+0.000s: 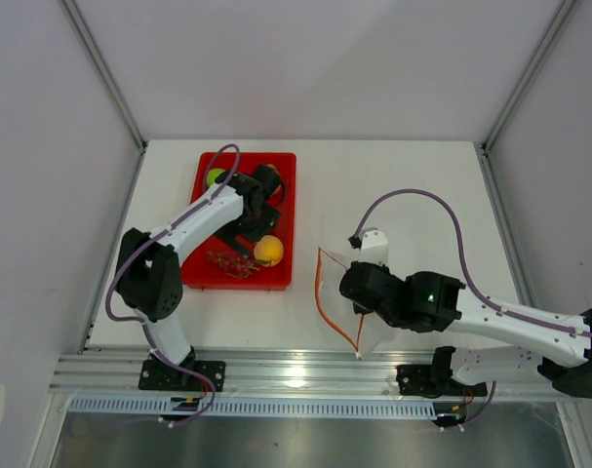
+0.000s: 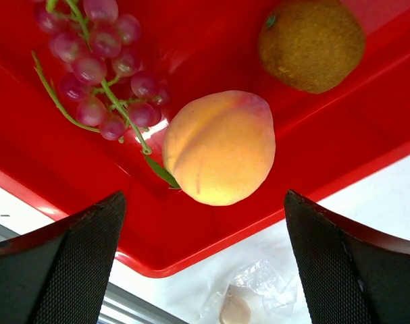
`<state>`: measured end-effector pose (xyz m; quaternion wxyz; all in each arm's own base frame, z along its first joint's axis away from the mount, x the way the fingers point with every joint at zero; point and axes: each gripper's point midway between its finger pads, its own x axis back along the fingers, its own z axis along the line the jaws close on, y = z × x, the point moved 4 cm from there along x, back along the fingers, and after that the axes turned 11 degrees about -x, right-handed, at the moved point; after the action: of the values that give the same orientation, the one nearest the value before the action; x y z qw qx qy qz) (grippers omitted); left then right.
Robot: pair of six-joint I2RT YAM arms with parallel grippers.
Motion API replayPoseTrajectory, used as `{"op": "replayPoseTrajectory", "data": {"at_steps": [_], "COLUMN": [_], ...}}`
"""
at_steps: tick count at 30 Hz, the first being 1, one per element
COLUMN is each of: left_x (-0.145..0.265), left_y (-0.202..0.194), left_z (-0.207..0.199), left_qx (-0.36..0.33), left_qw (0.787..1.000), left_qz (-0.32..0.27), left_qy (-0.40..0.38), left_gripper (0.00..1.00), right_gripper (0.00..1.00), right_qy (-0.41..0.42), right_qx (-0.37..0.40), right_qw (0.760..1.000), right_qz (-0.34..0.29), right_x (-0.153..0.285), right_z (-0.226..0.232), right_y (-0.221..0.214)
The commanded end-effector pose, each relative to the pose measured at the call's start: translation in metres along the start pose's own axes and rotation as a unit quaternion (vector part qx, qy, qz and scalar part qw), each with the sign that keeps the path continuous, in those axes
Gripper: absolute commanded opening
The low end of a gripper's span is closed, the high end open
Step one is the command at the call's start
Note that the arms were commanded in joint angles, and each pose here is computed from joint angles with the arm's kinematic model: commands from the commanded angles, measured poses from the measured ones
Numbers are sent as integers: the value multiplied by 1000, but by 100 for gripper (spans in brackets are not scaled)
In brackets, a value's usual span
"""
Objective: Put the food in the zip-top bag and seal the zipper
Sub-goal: Pick up the fake fruit from the bin.
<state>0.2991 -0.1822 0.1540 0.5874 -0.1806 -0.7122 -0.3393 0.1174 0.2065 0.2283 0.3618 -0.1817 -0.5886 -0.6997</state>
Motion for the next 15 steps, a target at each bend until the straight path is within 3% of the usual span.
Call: {"op": "replayPoseTrajectory", "data": {"at_steps": [1,15], "left_x": [-8,-42], "left_y": [-3,-8], "left_z": [-11,-32], "left_qx": [25,33], "left_qw": [999,999], "left_qz": [22,32], "left_qy": [1,4], "left_gripper": [100,99], "right_gripper": [0,0], "right_qy": [0,-4], "right_qx": [-7,-3], "right_qw": [1000,1000], "right_qz": [-9,-6], "right_x": [2,-1], "right_z": [-2,-7], "right_y": [3,-2]}}
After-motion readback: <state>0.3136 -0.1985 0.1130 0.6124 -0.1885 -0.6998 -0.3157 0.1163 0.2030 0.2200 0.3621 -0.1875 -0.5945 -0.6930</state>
